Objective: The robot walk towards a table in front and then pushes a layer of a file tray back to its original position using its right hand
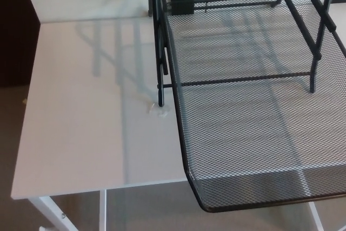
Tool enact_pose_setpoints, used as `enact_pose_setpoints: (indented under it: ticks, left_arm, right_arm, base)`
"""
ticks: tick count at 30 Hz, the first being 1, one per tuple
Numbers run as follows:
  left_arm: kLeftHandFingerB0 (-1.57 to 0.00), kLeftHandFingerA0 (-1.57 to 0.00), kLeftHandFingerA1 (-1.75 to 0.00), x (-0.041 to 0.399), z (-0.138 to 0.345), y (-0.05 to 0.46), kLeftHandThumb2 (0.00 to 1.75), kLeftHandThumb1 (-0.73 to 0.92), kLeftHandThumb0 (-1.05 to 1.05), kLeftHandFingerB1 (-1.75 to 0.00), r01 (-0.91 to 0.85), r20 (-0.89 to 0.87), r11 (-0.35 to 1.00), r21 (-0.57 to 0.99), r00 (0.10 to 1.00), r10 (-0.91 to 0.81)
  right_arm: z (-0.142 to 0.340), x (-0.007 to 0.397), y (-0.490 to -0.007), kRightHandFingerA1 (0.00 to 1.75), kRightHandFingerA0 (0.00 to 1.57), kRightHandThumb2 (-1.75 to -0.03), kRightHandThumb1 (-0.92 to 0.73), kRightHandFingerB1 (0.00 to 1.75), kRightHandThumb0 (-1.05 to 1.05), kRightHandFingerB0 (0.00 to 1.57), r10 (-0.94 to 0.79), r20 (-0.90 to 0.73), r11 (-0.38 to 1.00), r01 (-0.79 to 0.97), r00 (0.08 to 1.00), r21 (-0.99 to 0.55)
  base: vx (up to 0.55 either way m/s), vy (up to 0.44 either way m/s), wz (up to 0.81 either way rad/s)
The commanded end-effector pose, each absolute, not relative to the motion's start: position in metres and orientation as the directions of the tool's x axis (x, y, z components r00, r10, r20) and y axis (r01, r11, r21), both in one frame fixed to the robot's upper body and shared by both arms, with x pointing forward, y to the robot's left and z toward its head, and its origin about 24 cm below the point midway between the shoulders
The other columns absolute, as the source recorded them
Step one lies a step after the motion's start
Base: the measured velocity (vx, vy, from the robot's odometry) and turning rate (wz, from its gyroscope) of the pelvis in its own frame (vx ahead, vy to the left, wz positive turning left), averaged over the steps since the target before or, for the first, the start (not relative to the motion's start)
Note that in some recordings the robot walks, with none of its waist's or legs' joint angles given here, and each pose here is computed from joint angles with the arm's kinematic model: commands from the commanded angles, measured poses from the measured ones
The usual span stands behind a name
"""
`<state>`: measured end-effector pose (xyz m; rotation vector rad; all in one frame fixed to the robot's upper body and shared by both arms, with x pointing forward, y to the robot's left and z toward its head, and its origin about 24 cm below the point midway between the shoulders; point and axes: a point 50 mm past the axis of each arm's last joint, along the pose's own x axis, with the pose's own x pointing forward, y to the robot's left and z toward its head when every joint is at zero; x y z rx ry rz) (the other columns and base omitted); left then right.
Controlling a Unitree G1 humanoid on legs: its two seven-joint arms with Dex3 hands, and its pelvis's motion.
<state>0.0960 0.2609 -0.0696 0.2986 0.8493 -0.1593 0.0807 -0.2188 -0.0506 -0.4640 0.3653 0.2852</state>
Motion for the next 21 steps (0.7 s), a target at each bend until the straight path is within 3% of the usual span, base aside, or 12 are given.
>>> enact_pose_setpoints:
  ticks: [1,2,6,10,17,21]
  left_arm:
    - [-0.46,-0.54,-0.43,0.102,-0.062,0.270,0.60,0.70,-0.23,-0.40,0.243,-0.729,0.949,0.199,0.684,-0.023]
    - [-0.46,-0.53,-0.43,0.100,-0.063,0.270,0.60,0.70,-0.22,-0.40,0.249,-0.730,0.948,0.196,0.682,-0.028]
    - [-0.45,-0.53,-0.43,0.094,-0.064,0.271,0.60,0.70,-0.22,-0.39,0.242,-0.740,0.953,0.183,0.672,-0.029]
    - [-0.47,-0.54,-0.43,0.095,-0.064,0.272,0.60,0.69,-0.23,-0.40,0.243,-0.740,0.952,0.185,0.672,-0.028]
    - [-0.46,-0.53,-0.43,0.094,-0.065,0.273,0.60,0.69,-0.23,-0.40,0.253,-0.741,0.949,0.187,0.671,-0.033]
    - [-0.45,-0.52,-0.43,0.096,-0.064,0.274,0.60,0.69,-0.24,-0.40,0.259,-0.734,0.947,0.192,0.678,-0.037]
  right_arm:
    - [-0.003,0.057,-0.211,0.45,0.56,-0.65,-0.61,0.40,-0.57,0.47,0.348,-0.308,0.883,-0.420,0.885,-0.210]
    - [0.000,0.052,-0.211,0.42,0.57,-0.60,-0.68,0.38,-0.51,0.50,0.349,-0.308,0.886,-0.419,0.885,-0.199]
    - [0.020,0.038,-0.209,0.44,0.59,-0.64,-0.61,0.40,-0.57,0.52,0.344,-0.316,0.906,-0.401,0.884,-0.133]
    - [0.035,0.037,-0.208,0.41,0.59,-0.60,-0.66,0.39,-0.53,0.55,0.366,-0.291,0.913,-0.401,0.884,-0.070]
    - [0.069,0.036,-0.211,0.42,0.64,-0.60,-0.65,0.39,-0.50,0.59,0.382,-0.155,0.918,-0.394,0.911,-0.048]
    - [0.098,0.037,-0.212,0.42,0.65,-0.60,-0.64,0.38,-0.48,0.57,0.364,-0.024,0.924,-0.364,0.931,-0.113]
  base:
    - [0.00,0.000,0.00]
    - [0.00,0.000,0.00]
    - [0.00,0.000,0.00]
    - [0.00,0.000,0.00]
    - [0.00,0.000,0.00]
    - [0.00,0.000,0.00]
